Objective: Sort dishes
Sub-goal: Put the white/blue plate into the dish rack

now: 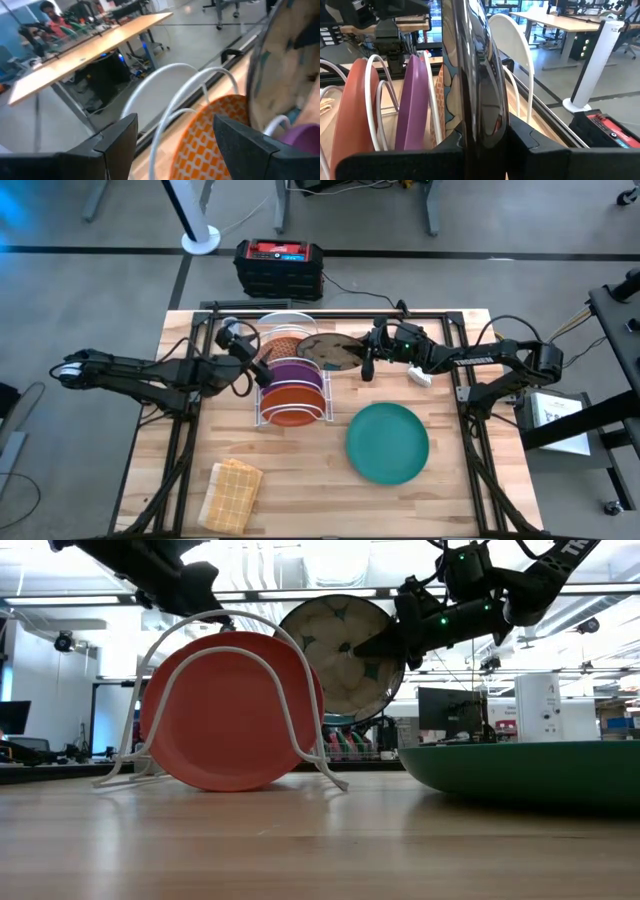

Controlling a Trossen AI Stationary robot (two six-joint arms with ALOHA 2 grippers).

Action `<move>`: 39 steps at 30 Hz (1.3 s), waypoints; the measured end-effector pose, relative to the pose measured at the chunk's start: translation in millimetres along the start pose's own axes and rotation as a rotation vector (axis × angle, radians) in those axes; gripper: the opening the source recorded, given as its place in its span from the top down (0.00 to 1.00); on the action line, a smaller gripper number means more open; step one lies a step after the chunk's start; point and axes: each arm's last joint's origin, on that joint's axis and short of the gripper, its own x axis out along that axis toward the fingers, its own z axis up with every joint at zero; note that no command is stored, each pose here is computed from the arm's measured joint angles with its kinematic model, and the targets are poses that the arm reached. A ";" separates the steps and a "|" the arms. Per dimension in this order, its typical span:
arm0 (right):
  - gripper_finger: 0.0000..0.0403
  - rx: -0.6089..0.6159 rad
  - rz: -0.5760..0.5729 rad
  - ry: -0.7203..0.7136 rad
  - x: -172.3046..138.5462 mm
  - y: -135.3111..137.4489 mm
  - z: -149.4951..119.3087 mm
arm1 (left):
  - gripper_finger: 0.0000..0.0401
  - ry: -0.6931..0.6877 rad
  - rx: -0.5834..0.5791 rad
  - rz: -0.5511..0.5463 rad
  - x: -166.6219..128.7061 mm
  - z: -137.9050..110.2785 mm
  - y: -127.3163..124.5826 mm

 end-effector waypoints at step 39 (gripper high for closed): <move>0.89 -0.003 0.002 0.009 0.0 0.0 -0.9 | 0.61 0.359 0.037 -0.062 18.8 -58.5 16.9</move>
